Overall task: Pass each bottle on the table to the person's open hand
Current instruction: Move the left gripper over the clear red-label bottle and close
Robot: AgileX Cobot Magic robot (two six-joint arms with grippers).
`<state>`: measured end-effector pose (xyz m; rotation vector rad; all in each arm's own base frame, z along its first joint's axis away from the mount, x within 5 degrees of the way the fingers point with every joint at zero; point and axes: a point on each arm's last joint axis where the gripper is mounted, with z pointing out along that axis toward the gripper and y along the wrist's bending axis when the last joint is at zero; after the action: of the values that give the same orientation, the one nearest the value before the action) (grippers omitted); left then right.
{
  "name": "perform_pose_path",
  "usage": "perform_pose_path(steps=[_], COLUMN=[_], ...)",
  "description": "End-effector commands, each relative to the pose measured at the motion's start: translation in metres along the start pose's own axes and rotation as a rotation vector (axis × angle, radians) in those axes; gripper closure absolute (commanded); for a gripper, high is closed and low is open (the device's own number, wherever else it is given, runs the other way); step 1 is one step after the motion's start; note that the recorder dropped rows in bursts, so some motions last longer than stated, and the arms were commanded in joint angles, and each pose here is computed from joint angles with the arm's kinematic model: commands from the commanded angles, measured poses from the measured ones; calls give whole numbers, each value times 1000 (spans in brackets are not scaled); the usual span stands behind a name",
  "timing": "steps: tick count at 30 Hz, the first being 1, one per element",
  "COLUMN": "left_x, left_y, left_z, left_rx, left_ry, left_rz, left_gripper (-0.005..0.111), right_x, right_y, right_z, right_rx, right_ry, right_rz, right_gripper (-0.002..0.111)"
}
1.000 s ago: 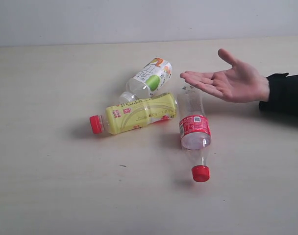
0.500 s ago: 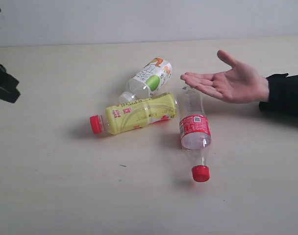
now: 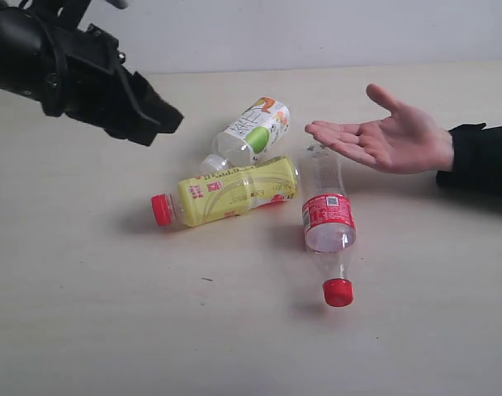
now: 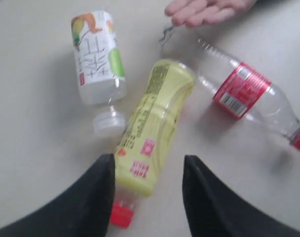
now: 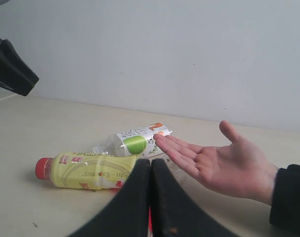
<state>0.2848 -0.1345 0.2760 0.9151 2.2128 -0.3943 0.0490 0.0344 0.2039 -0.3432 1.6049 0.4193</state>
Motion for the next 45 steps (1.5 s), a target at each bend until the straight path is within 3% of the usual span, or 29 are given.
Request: perform_pose_path(steps=[1,4,7,10,12,15,20,31,35,38,41,45], left_x=[-16,-22,-25,-29,-33,-37,-40,-49,-58,-61,-60,-58], left_y=[-18,-29,-40,-45,-49,-55,-67,-91,-103,-110,-114,-114], left_z=[13,25,37,49,59,71,90,114,121,130,139,150], left_rx=[39,76,96,112,124,144,163,18,9,11,4,-22], left_ry=[-76,-60,-34,-13,2,26,81,290,278,283,306,357], left_rz=[-124,-160,-101,-220,-262,-300,-339,-332,-373,-408,-447,-516], left_gripper=[62,62,62,62,55,44,43,43,43,36,29,29], right_x=[1,1,1,1,1,1,1,1,1,1,1,1], right_y=[0,0,0,0,0,0,0,0,0,0,0,0], right_z=[0,0,0,0,0,0,0,0,0,0,0,0], right_rx=[1,1,1,1,1,1,1,1,1,1,1,1], right_ry=[0,0,0,0,0,0,0,0,0,0,0,0], right_rz=[-8,-8,-8,-8,-8,-8,-8,-8,-8,-8,-8,-8], right_gripper=[108,108,108,108,108,108,108,108,108,108,108,108])
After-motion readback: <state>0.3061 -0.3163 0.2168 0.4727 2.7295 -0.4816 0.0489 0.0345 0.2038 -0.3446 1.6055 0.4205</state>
